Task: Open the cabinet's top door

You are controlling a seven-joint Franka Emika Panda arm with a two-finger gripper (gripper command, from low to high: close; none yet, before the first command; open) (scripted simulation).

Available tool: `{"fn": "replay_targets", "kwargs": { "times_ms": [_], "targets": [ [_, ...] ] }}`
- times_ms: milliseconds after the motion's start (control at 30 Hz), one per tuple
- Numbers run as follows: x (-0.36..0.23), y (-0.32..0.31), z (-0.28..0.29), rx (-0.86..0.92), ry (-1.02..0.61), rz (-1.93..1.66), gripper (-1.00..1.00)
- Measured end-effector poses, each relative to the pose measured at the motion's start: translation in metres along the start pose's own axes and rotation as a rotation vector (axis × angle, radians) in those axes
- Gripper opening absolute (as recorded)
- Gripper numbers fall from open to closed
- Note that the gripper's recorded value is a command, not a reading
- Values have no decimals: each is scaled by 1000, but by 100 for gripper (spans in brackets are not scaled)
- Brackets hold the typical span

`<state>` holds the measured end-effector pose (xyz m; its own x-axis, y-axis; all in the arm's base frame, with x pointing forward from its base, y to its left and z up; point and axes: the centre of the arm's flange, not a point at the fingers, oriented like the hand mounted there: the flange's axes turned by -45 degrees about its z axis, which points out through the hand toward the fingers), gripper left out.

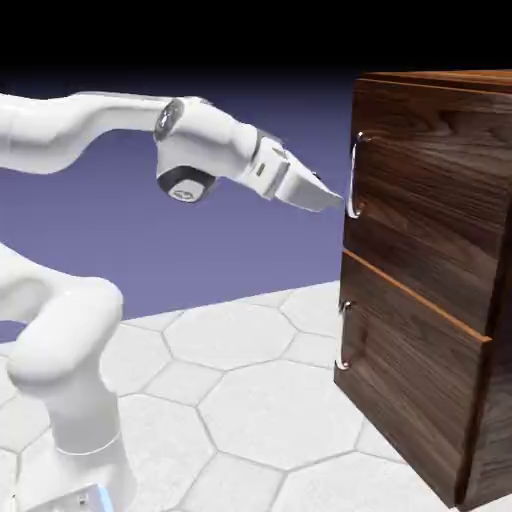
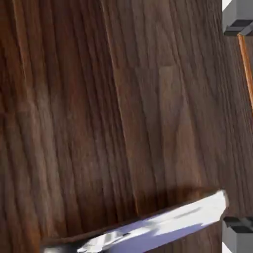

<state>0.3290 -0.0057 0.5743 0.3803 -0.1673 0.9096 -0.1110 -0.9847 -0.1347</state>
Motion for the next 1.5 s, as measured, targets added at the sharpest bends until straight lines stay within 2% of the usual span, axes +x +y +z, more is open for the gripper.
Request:
{"fn": "replay_targets", "kwargs": {
  "times_ms": [567,900,1067,1100,1167,1500],
  "targets": [
    [-16,-45,15,35,256,-62,0],
    [-40,-60,60,33,403,-146,0],
    [-23,-63,100,33,403,-146,0],
    [-21,-63,106,33,403,-146,-100],
    [-21,-63,106,33,403,-146,-100],
    [-46,-4,27,314,380,-202,-100]
  ]
}}
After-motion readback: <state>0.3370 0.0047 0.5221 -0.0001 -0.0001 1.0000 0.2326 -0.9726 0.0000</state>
